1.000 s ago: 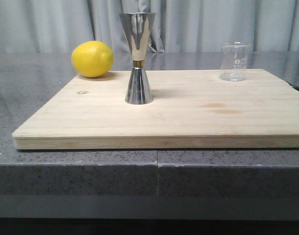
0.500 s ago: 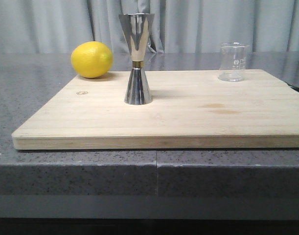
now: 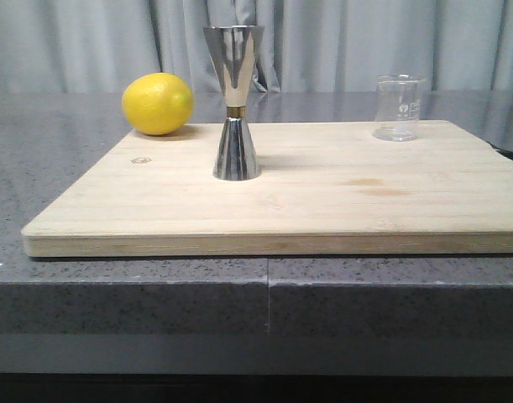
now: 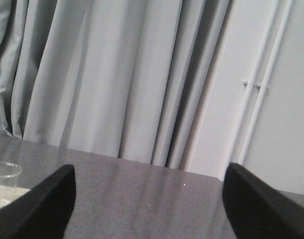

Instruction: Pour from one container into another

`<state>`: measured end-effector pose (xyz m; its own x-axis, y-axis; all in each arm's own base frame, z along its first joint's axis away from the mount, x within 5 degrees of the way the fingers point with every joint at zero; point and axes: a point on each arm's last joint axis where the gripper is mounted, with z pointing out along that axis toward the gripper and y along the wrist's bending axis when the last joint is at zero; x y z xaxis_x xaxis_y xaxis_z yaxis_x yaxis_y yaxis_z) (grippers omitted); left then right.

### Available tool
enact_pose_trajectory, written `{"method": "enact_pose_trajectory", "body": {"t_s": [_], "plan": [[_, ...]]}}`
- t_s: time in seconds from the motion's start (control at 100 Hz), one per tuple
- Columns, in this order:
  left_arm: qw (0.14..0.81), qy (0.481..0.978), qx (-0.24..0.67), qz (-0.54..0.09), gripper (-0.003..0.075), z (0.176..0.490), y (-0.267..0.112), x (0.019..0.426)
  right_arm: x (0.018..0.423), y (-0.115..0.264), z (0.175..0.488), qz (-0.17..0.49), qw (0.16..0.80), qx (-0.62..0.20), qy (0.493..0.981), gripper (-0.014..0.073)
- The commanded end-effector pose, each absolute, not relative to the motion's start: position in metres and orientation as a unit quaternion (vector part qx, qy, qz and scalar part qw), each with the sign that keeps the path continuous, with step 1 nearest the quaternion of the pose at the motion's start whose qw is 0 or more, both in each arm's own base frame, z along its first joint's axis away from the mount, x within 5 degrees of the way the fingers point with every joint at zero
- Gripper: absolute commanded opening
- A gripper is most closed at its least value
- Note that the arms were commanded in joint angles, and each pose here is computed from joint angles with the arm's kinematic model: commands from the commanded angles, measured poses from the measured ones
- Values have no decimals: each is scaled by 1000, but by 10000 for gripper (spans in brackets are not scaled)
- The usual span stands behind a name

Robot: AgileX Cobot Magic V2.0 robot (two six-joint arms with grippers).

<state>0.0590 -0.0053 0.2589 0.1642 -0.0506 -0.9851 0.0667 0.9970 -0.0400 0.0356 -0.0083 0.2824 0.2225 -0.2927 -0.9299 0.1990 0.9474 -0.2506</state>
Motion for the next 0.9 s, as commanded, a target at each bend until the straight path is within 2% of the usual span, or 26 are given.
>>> {"method": "enact_pose_trajectory", "body": {"t_s": [0.0,0.09,0.18,0.25,0.31,0.41,0.53,0.59,0.89], "plan": [[774,627,-7,-84,479,257,-8,55,37,-8,278,-153,780,-38,606,546],[765,638,-9,-84,479,244,-8,56,41,-11,265,-137,762,-10,633,545],[757,649,-9,-84,479,234,-8,58,42,-10,264,-135,763,-14,632,517],[752,654,-10,-84,475,230,-8,59,42,-8,265,-129,770,-22,625,435],[751,655,-10,-84,446,229,-8,59,42,-7,266,-124,775,-28,619,323],[751,655,-9,-84,323,229,-8,59,41,-5,267,-121,779,-33,614,130],[751,655,-9,-84,83,229,-9,59,41,-5,268,-120,779,-34,614,-71],[752,653,-8,-85,-25,229,-9,59,41,-5,268,-120,779,-34,614,-66],[755,649,-2,-89,-21,230,-10,59,41,-5,268,-120,779,-34,614,-66]]}}
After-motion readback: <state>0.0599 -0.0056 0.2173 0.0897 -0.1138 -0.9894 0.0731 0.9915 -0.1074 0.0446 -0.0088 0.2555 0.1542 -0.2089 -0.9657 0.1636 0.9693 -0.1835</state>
